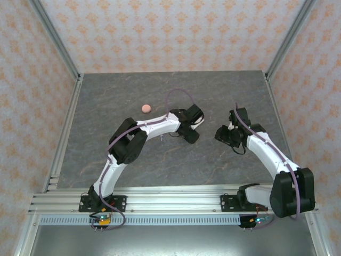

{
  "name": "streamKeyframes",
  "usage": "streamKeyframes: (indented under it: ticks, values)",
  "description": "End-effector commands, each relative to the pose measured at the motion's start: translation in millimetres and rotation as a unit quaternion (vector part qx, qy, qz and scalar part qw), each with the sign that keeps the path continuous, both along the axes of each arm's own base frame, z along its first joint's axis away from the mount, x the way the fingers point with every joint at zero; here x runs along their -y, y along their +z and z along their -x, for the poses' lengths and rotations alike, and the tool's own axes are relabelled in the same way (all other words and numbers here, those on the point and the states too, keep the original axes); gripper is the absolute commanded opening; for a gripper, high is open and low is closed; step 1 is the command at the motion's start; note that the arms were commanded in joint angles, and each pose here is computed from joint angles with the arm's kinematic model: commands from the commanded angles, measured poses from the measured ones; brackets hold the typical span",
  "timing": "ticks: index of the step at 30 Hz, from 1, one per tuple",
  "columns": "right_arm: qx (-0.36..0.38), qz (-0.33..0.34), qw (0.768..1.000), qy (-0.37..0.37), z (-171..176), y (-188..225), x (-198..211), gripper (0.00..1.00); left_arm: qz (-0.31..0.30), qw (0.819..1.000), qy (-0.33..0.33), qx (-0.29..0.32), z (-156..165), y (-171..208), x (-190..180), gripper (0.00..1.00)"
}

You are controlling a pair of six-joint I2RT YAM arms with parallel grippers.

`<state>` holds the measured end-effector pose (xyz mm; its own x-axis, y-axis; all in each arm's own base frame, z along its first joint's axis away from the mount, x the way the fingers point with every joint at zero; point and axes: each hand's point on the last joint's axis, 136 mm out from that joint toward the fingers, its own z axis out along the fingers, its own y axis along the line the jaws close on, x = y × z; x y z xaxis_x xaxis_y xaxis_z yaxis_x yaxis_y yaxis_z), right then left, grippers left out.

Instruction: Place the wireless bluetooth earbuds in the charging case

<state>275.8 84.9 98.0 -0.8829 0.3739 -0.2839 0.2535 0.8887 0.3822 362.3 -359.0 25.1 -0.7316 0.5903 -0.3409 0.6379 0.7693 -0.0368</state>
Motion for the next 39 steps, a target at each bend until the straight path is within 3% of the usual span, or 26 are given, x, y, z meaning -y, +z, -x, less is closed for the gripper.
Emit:
streamKeyframes:
  ticks: [1, 9, 22, 26, 31, 34, 39]
  values:
    - [0.012, -0.004, 1.000, 0.004, -1, 2, -1, 0.38, -0.003, 1.000, -0.015, 0.008, 0, -1, 5, 0.57]
    - [0.008, -0.015, 1.000, 0.010, -3, -1, -6, 0.38, -0.006, 1.000, -0.024, 0.010, 7, -2, -1, 0.67]
    - [0.001, -0.068, 0.996, 0.052, -25, 0, -33, 0.39, 0.084, 0.994, 0.013, 0.066, 12, 82, -9, 0.70]
    - [-0.009, -0.074, 0.995, 0.073, -36, -5, -46, 0.39, 0.132, 0.989, 0.061, 0.037, 15, 90, -20, 0.63]
    - [-0.021, -0.072, 0.992, 0.099, -50, -13, -65, 0.32, 0.192, 0.972, 0.137, -0.012, 19, 75, -41, 0.48]
    - [-0.032, -0.071, 0.991, 0.113, -59, -22, -77, 0.27, 0.203, 0.964, 0.171, -0.030, 23, 64, -48, 0.37]
    - [-0.053, -0.052, 0.989, 0.127, -76, -38, -91, 0.21, 0.208, 0.954, 0.208, -0.056, 29, 43, -51, 0.29]
